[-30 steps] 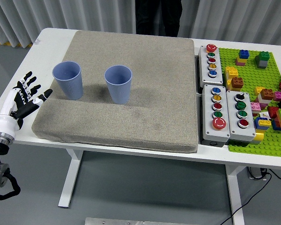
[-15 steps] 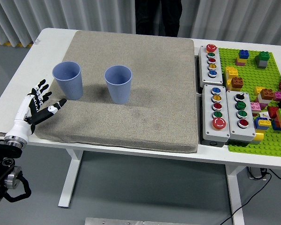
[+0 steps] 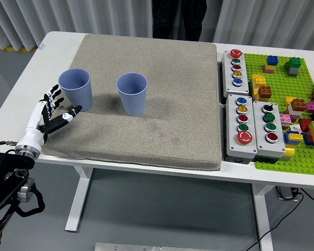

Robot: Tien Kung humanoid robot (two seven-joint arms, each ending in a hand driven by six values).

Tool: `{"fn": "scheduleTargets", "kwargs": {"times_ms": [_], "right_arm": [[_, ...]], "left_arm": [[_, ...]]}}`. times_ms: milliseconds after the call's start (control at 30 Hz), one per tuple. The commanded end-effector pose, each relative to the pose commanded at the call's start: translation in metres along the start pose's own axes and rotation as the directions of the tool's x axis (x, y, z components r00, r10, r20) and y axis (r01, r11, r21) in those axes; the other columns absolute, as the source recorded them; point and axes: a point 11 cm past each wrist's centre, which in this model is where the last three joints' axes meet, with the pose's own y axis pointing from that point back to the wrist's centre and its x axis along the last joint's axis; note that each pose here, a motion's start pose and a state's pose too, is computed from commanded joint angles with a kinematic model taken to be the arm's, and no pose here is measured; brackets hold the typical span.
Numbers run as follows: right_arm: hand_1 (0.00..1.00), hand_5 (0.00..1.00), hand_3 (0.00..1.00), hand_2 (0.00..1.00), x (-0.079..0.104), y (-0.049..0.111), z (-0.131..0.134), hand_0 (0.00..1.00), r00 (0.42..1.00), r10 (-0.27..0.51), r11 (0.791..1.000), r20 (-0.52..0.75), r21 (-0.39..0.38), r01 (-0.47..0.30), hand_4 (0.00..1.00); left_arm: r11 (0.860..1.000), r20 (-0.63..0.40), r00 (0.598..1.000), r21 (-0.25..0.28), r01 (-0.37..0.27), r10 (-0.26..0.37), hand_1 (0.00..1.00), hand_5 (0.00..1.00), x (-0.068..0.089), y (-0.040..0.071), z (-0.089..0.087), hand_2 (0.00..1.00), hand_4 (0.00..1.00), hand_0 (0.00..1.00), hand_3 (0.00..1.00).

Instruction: Pick cup pour cup place

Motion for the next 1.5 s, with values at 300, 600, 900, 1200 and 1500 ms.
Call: {"fn": "scheduleTargets", "kwargs": {"times_ms": [300, 600, 900, 1200, 1500], "right_arm": [[0.677, 0.144, 0.596, 0.61, -0.001, 0.0, 0.0, 0.693, 1.0, -0.002, 1.0, 0.004, 0.001, 0.002, 0.002], [0.676, 0.144, 0.596, 0.61, -0.002, 0.0, -0.001, 0.693, 1.0, -0.002, 1.0, 0.008, 0.002, 0.002, 0.002], [0.676, 0.15, 0.596, 0.611, -0.002, 0.0, 0.002, 0.693, 1.0, -0.003, 1.0, 0.004, -0.003, 0.003, 0.002], [0.676, 0.153, 0.597, 0.612, -0.001, 0.0, 0.002, 0.693, 1.0, -0.002, 1.0, 0.002, -0.003, 0.002, 0.002], [0.677, 0.154, 0.598, 0.614, 0.0, 0.0, -0.001, 0.693, 1.0, 0.0, 1.0, 0.005, 0.004, 0.0, 0.002]], "left_arm": [[1.0, -0.002, 1.0, 0.0, -0.014, 0.014, 0.924, 0.312, 0.0, -0.009, 0.001, 0.998, 0.92, 0.974, 0.998], [1.0, 0.015, 1.0, 0.002, -0.023, 0.023, 0.927, 0.311, -0.002, -0.019, 0.001, 0.998, 0.92, 0.975, 0.998], [1.0, 0.008, 1.0, 0.015, -0.025, 0.024, 0.929, 0.322, -0.007, -0.022, -0.004, 0.998, 0.922, 0.983, 0.998], [1.0, 0.003, 1.0, 0.013, -0.024, 0.024, 0.929, 0.326, -0.01, -0.025, -0.003, 0.998, 0.923, 0.983, 0.998], [1.0, 0.005, 1.0, 0.005, -0.016, 0.016, 0.931, 0.336, -0.014, -0.03, 0.002, 0.998, 0.925, 0.983, 0.998]]}}
